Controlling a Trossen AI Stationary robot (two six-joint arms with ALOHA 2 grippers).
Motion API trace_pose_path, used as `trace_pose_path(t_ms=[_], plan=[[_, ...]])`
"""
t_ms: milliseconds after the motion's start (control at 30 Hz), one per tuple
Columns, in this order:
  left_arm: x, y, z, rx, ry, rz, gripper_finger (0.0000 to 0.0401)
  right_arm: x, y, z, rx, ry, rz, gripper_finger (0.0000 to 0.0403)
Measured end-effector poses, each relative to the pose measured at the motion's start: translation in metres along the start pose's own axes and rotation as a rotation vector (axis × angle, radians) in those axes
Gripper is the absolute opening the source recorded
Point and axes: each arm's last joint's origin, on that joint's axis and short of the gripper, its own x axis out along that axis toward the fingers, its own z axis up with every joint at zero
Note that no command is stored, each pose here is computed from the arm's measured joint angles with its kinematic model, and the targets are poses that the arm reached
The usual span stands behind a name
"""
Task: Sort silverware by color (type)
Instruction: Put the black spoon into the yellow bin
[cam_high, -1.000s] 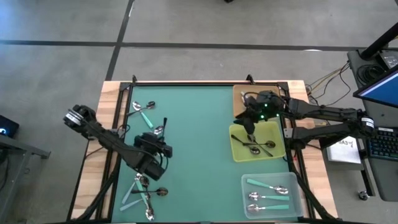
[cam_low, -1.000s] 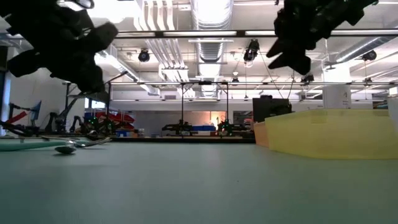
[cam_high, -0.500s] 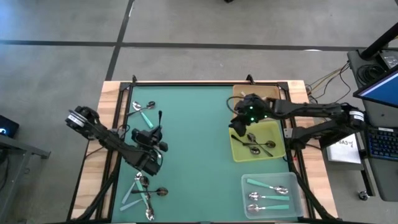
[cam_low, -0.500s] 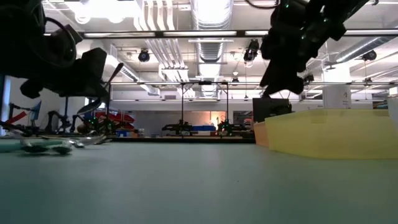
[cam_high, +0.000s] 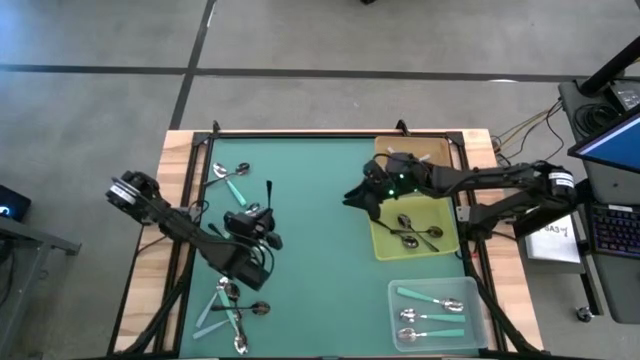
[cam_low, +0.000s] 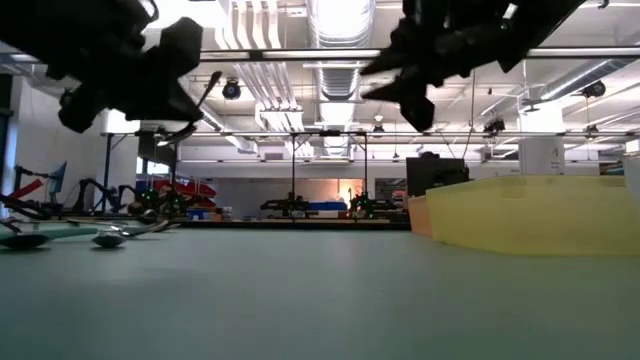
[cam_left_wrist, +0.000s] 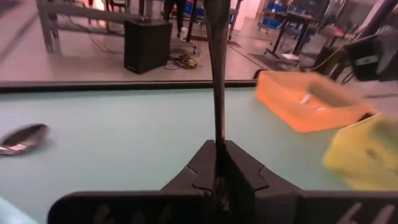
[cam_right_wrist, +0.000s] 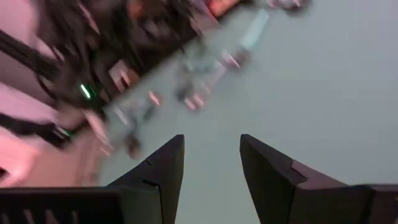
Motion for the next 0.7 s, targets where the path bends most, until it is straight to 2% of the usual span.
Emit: trace_pose_path(t_ms=[200,400,700], plan=[[0.000,-0.032,0.003,-0.147,0.008,-0.025,0.0000,0.018,0.011,0.000,0.077,-0.078,0.113,0.0137],[0.007,-0.063,-0.003,-0.193,0.030,-0.033,0.0000,0.034,0.009,-0.008,0.072,-0.074,0.138,0.0140],[0.044,-0.115,-0.004,0.001,0.099,-0.018,0.0000,0.043,0.004,-0.011,0.060,-0.083,0.128,0.0132]])
